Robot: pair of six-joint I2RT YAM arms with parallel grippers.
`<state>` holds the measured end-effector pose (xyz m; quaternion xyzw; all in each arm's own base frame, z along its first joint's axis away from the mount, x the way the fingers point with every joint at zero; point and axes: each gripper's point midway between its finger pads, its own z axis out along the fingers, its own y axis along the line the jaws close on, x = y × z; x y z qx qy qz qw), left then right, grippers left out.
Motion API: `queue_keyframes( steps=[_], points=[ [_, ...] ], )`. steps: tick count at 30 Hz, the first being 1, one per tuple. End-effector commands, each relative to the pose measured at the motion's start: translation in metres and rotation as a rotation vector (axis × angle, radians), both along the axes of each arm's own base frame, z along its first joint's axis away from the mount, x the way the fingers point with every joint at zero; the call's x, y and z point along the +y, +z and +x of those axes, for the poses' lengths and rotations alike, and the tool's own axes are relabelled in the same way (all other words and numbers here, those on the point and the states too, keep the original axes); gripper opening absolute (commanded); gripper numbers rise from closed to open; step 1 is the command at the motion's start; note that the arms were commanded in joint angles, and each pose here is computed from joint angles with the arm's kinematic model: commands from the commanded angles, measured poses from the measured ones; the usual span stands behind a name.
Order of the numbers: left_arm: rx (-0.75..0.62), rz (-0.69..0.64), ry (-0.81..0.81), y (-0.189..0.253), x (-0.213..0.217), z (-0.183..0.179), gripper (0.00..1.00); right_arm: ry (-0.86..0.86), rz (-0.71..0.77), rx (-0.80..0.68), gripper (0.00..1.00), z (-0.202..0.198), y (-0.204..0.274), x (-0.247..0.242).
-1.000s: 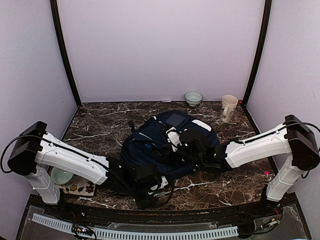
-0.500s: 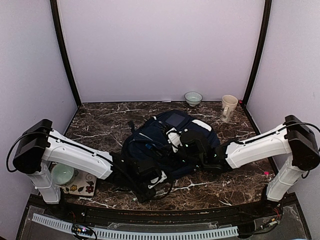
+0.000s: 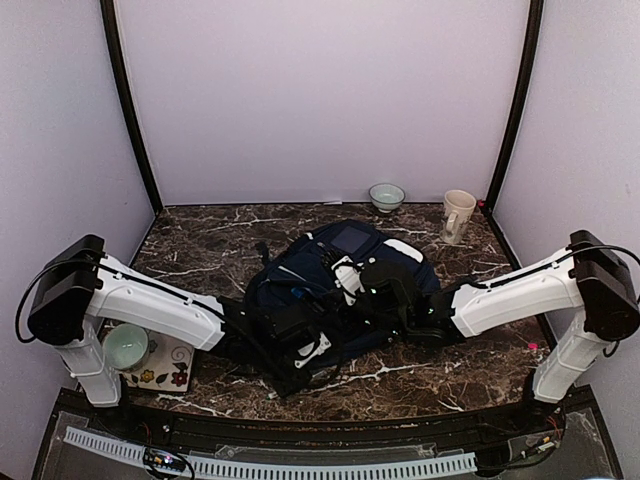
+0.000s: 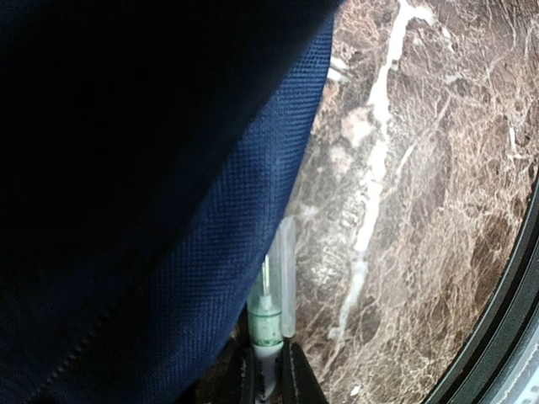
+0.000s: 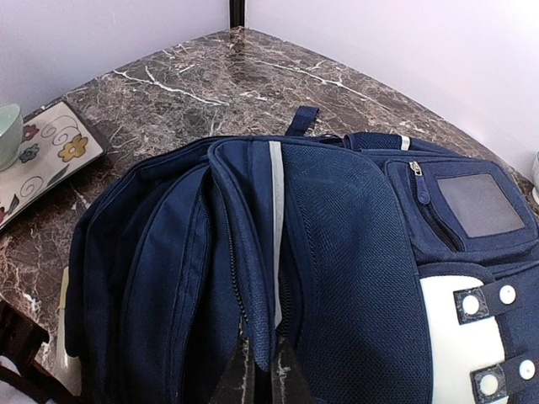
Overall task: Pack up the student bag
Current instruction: Pick up the pen at the center of the board, then place the pen in the upper front pocket of the bag.
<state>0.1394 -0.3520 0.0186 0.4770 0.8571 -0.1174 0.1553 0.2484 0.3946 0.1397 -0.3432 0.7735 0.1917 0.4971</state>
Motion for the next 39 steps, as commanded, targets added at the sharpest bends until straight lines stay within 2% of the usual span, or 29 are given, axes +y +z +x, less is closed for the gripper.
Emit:
queue_keyframes(
  steps=[1,10,17,22,27,39],
  points=[
    [0.006,-0.047,-0.017,0.008,-0.001,-0.002,0.00,-0.058,-0.019,-0.045,0.00,0.011,0.007,-0.013],
    [0.014,-0.220,-0.007,0.054,-0.008,-0.008,0.00,-0.059,-0.022,-0.044,0.00,0.010,0.006,-0.014],
    [0.026,-0.366,0.070,0.091,-0.001,0.001,0.00,-0.054,-0.019,-0.039,0.00,0.010,0.007,-0.013],
    [0.062,-0.443,0.151,0.105,0.007,0.011,0.00,-0.053,0.013,-0.058,0.00,0.009,0.024,-0.013],
    [0.003,-0.430,0.262,0.103,0.026,0.034,0.00,-0.056,0.010,-0.065,0.00,0.011,0.026,-0.012],
    [0.046,-0.484,0.337,0.109,0.024,0.053,0.00,-0.045,0.014,-0.075,0.00,0.012,0.033,-0.007]
  ],
)
